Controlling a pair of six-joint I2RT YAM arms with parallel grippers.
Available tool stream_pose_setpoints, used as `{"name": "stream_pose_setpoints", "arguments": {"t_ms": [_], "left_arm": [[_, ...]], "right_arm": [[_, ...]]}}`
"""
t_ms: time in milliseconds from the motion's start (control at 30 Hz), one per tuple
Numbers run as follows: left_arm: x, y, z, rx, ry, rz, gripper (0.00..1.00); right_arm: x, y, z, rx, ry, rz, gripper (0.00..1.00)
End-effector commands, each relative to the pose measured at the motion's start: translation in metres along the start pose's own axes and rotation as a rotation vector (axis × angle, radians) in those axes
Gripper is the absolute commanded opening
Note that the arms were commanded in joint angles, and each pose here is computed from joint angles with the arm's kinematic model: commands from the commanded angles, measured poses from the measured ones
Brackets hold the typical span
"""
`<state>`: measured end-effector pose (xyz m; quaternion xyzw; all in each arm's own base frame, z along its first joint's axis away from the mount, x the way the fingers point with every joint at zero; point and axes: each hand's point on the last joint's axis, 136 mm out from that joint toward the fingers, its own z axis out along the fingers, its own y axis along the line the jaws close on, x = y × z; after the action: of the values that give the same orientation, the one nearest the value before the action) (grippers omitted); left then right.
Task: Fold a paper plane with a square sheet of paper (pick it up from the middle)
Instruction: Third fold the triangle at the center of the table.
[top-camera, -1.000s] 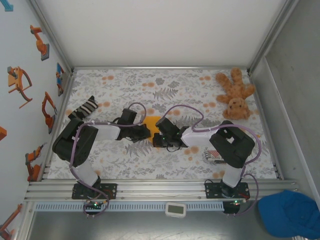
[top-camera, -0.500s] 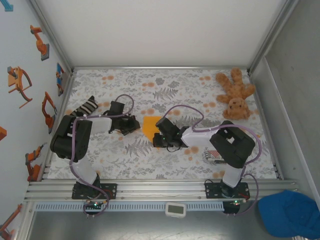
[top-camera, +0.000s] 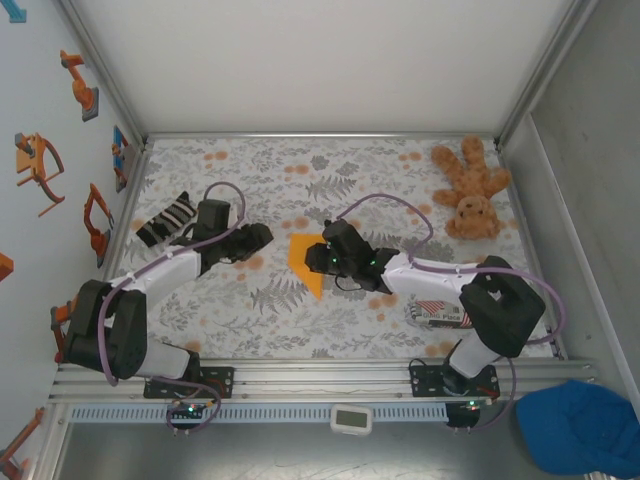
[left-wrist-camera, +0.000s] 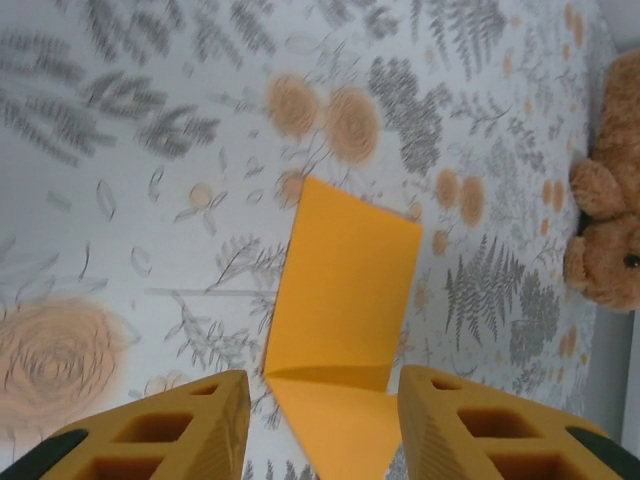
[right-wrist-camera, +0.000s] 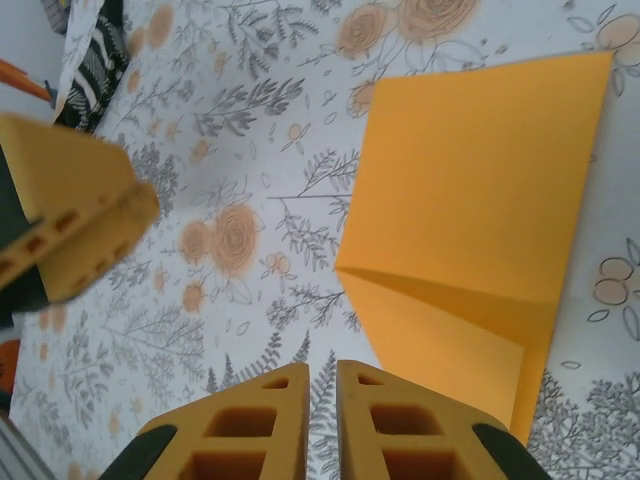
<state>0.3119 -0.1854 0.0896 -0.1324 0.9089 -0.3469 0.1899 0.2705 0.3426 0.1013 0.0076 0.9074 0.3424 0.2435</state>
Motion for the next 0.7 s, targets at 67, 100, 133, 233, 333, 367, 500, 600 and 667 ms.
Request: {"name": "stream_pose_setpoints", "arguments": {"t_ms": [67, 100, 133, 233, 333, 367, 500, 600, 667], "left_arm": [[0.021, 0.0, 0.006, 0.049, 0.083, -0.084, 0.51], [0.024, -0.001, 0.008, 0.052, 0.093, -0.089, 0.52], [0.026, 0.0, 0.01, 0.052, 0.1, -0.093, 0.53], [0.032, -0.003, 0.017, 0.058, 0.122, -0.094, 0.54], [0.039, -0.004, 0.027, 0.051, 0.155, -0.094, 0.54], [0.041, -0.005, 0.03, 0.05, 0.163, -0.094, 0.54], [0.047, -0.007, 0.041, 0.053, 0.193, -0.098, 0.54], [0.05, -0.008, 0.047, 0.058, 0.212, -0.099, 0.52], [0.05, -0.008, 0.049, 0.062, 0.22, -0.102, 0.49]], "right_arm": [[0.006, -0.026, 0.015, 0.056, -0.017, 0.08, 0.2], [0.007, -0.027, 0.018, 0.053, -0.01, 0.088, 0.21], [0.007, -0.027, 0.021, 0.055, -0.005, 0.091, 0.21], [0.012, -0.035, 0.026, 0.092, 0.017, 0.093, 0.22], [0.017, -0.048, 0.031, 0.138, 0.04, 0.108, 0.22], [0.018, -0.051, 0.032, 0.147, 0.045, 0.113, 0.22], [0.021, -0.063, 0.035, 0.18, 0.058, 0.121, 0.22], [0.025, -0.067, 0.038, 0.188, 0.077, 0.125, 0.22], [0.027, -0.069, 0.04, 0.193, 0.087, 0.125, 0.22]]}}
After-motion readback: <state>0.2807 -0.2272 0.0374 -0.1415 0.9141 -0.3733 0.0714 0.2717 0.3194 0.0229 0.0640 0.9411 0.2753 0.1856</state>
